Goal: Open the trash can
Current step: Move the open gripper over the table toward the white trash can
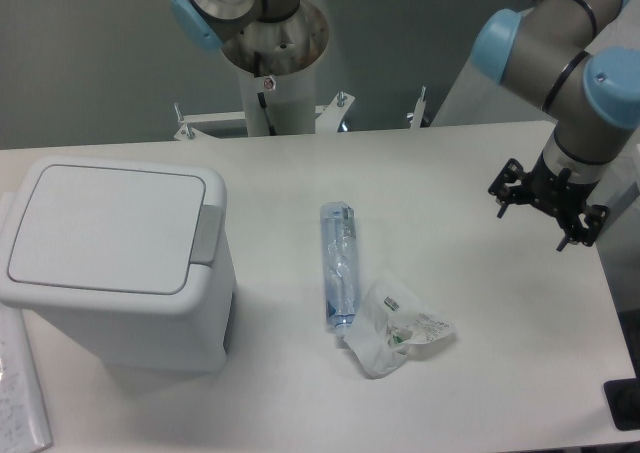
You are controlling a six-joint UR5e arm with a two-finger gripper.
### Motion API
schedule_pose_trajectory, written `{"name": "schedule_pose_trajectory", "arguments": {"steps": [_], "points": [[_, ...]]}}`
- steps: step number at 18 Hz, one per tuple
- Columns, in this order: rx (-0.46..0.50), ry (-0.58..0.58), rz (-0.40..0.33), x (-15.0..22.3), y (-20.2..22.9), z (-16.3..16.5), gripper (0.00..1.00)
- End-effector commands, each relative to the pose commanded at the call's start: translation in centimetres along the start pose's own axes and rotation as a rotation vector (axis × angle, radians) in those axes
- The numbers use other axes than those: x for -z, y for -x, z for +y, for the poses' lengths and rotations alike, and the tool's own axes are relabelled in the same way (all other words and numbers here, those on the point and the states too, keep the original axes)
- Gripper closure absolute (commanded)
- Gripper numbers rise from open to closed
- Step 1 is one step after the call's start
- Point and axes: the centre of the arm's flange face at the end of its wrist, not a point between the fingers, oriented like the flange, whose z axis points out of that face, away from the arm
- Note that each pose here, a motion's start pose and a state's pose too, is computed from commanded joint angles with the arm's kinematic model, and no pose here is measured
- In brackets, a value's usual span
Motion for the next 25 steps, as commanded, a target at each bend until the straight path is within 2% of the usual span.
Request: {"name": "schedule_pose_trajectory", "arguments": {"steps": [6, 12, 15, 18, 22, 25], "points": [[0.001, -0.024, -0.005, 0.2, 0.0, -0.2, 0.0], [-0.012, -0.055, -0.006, 0.2, -0.7, -2.5, 0.0], [0.034, -0.104, -0.003, 1.3, -2.3, -3.7, 0.0], [0.163, -0.211, 0.026, 1.9, -2.8, -5.3, 0.0], [0.181, -0.258, 0.025, 4.2, -5.3, -9.5, 0.0], [0.151, -0.395, 0.075, 5.9, -8.2, -13.6, 0.0]]}}
